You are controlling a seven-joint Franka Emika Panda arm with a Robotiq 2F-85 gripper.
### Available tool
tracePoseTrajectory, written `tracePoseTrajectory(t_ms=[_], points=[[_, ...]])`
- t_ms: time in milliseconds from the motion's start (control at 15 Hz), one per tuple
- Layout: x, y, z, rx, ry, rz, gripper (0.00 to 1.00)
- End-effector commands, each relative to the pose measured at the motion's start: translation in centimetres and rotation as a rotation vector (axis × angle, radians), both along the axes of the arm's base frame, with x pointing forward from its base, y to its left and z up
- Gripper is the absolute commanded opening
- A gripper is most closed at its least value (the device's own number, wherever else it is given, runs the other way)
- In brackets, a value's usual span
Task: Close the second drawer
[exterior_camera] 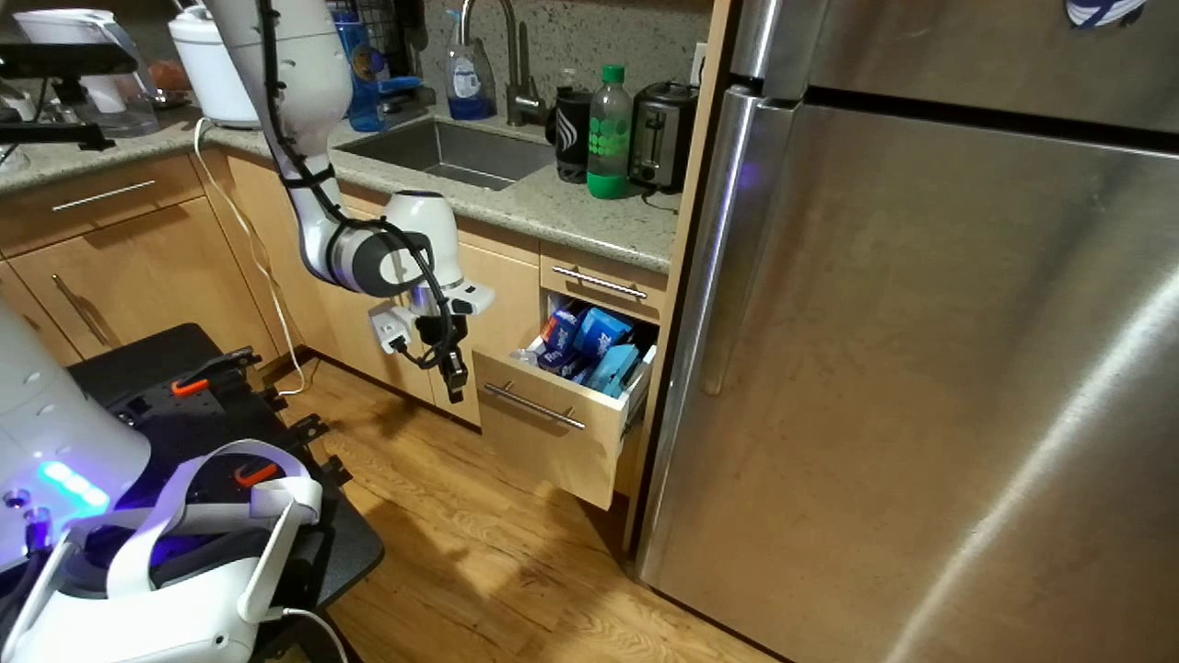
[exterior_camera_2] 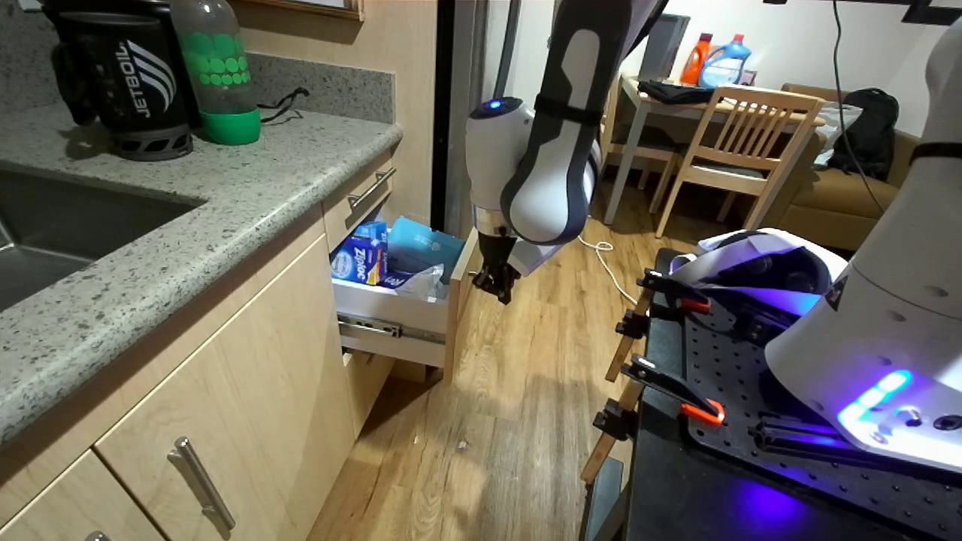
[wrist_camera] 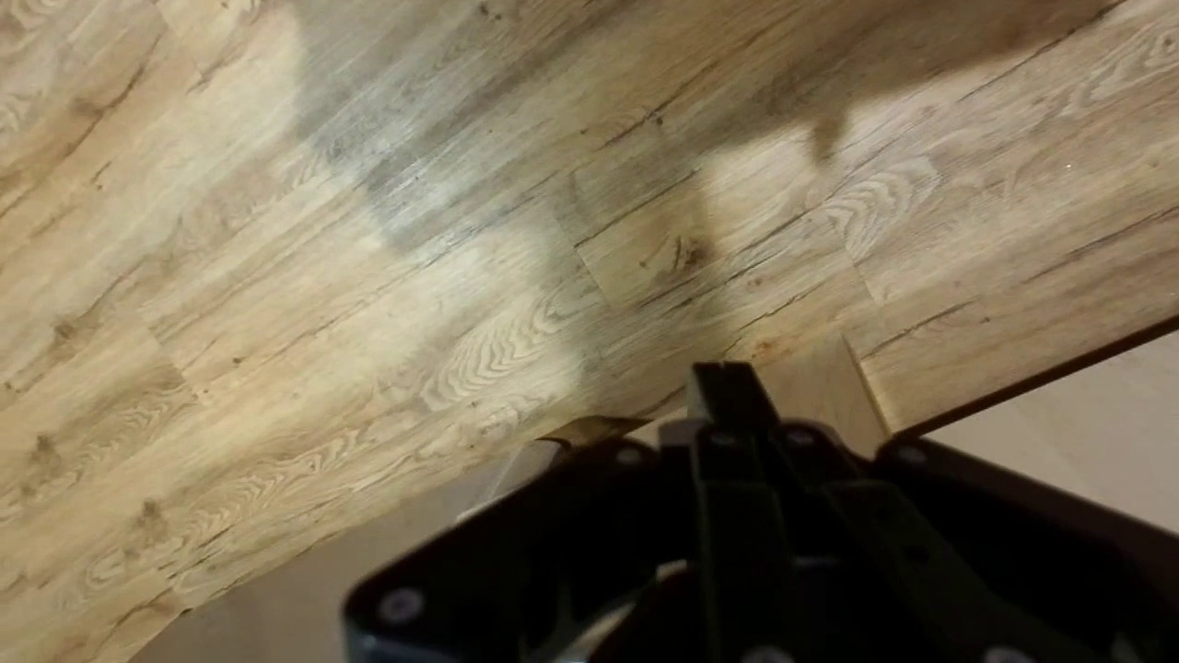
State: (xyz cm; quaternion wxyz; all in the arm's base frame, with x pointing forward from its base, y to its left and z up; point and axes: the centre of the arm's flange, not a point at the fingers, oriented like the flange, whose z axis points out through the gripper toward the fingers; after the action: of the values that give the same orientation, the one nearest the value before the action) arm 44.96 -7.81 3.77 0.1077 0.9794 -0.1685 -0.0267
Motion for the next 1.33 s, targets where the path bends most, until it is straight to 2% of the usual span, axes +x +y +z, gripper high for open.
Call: tracePoseTrajectory(t_ms=[0,867,1267], points=[[0.7,1.0,-1.3,-0.034,-0.051,0.006,0.04],[2.3,2.3,-1.4,-0.138,-0.226,0.006,0.01],[3.4,2.7,-1.4,-0.137,-0.281,0.025,0.00]])
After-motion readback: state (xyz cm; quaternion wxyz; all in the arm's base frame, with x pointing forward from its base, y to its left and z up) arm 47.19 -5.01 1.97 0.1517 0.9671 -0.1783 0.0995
